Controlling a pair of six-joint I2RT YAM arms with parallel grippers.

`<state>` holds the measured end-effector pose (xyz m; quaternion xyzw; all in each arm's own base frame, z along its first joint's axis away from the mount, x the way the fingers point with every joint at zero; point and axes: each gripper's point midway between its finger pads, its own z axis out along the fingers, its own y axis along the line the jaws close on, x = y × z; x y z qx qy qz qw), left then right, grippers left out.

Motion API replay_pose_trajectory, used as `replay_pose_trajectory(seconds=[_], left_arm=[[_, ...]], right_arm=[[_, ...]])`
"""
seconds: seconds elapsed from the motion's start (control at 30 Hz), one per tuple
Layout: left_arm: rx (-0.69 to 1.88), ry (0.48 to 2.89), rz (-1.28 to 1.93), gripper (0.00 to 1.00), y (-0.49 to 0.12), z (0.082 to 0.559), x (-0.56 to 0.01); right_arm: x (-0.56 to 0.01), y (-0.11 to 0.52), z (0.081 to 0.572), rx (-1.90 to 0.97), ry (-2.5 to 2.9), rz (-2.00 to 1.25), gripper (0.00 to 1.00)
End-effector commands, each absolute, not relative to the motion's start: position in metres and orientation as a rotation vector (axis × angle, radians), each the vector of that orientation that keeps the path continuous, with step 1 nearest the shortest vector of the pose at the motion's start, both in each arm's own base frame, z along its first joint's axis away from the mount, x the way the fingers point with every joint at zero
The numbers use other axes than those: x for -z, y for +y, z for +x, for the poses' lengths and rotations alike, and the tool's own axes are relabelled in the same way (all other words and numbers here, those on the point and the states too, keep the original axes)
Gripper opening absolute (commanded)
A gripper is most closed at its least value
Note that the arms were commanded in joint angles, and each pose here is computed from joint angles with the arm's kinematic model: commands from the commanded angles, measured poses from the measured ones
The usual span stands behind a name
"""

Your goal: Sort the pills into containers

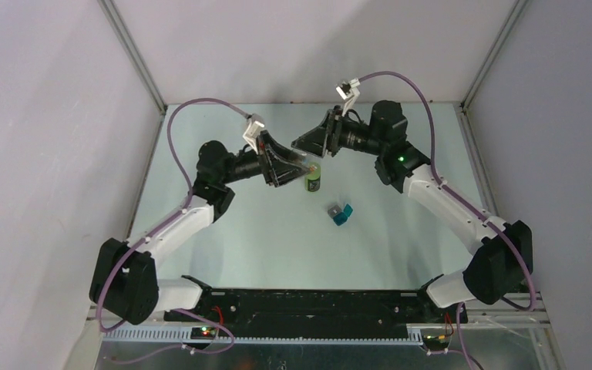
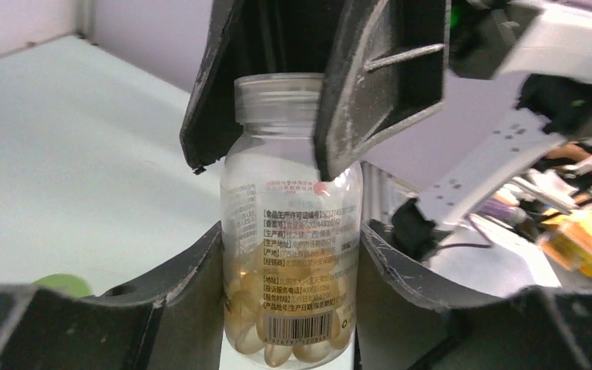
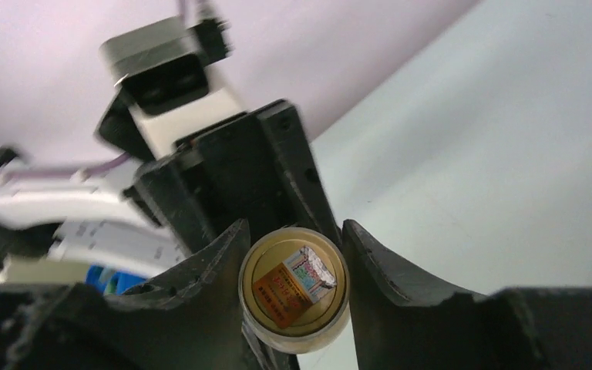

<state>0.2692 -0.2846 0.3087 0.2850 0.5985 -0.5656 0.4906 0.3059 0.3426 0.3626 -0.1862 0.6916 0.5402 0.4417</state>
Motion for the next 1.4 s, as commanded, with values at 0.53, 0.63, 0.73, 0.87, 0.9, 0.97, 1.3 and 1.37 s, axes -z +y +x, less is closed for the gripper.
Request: replay_pose_trajectory(seconds=[0.53,0.63,0.73,0.87,0.9,0.97,1.3,1.37], left_arm=[[1.368,1.298,0.731,0.0,-0.289,0.274,-0.355],[1.235,1.403,0.729,0.0,-0.283,0.283,-0.336],[1.165,1.43,0.694,0.0,-0.277,0.29,-0.333],[1.115,1.437,0.663,0.0,-0.274,0.291,-0.331],[1.097,1.436,0.656,0.0,-0.274,0.293,-0.33],[1.076,1.439,0.651,0.0,-0.273,0.293,-0.329],[1.027,1.439,0.677,0.0,-0.277,0.29,-0.326],[1.022,1.439,0.67,0.0,-0.276,0.29,-0.327]], right_arm=[[-0.414,0.322,0.294,-1.332,1.572,-0.481,0.98],[-0.418,0.319,0.304,-1.277,1.577,-0.39,0.94],[-0.413,0.321,0.309,-1.24,1.62,-0.349,0.96],[-0.405,0.324,0.315,-1.207,1.688,-0.261,0.99],[-0.407,0.326,0.316,-1.229,1.699,-0.224,0.99],[-0.401,0.329,0.323,-1.236,1.745,-0.168,0.95],[-0.38,0.348,0.328,-1.208,1.903,-0.157,0.63],[-0.379,0.348,0.326,-1.204,1.906,-0.165,0.61]])
